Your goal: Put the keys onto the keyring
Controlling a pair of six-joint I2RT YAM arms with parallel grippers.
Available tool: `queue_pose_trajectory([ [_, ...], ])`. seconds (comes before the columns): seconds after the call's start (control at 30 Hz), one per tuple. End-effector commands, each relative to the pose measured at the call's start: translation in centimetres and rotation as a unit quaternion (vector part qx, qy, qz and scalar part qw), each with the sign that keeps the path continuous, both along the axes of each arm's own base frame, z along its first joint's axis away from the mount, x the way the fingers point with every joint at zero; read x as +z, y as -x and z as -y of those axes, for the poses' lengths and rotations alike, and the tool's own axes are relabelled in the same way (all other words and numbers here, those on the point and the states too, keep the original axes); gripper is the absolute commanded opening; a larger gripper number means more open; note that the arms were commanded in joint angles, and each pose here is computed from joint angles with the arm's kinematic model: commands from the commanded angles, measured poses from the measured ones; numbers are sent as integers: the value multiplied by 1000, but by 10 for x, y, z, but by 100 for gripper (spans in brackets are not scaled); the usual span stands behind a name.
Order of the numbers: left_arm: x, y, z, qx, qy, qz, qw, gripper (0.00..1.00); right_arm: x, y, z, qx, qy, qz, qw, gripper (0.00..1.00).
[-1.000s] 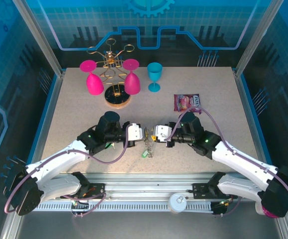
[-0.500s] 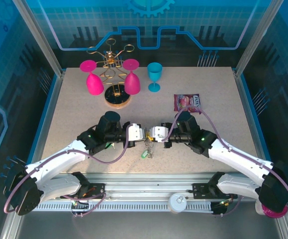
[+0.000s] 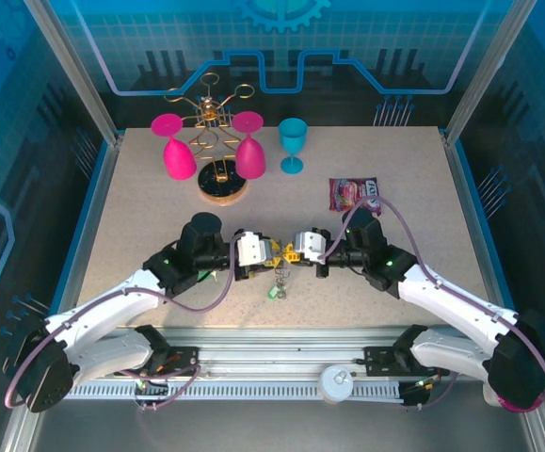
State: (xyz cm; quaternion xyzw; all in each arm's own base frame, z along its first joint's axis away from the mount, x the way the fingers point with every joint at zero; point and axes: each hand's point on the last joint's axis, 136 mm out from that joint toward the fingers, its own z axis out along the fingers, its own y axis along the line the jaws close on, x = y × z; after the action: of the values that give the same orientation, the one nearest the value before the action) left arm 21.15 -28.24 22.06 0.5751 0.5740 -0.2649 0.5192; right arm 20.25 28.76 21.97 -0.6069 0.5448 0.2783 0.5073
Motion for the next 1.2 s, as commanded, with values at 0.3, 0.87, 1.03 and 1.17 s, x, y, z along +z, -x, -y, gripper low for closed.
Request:
queue_pose_trajectory([
  [0.3, 3, 7, 3, -5, 71, -21, 997, 25, 28, 10, -2, 32, -74, -7, 997, 0],
  [0.87, 17, 10, 1, -9, 100, 0, 995, 18, 22, 11, 2, 26, -57, -13, 998, 0],
  [1.03, 17, 10, 4, -15, 101, -1, 995, 13, 25, 12, 1, 30, -63, -13, 997, 0],
  [1.17, 16, 9, 5, -16, 102, -2, 995, 12, 29, 13, -1, 35, -73, -16, 997, 0],
])
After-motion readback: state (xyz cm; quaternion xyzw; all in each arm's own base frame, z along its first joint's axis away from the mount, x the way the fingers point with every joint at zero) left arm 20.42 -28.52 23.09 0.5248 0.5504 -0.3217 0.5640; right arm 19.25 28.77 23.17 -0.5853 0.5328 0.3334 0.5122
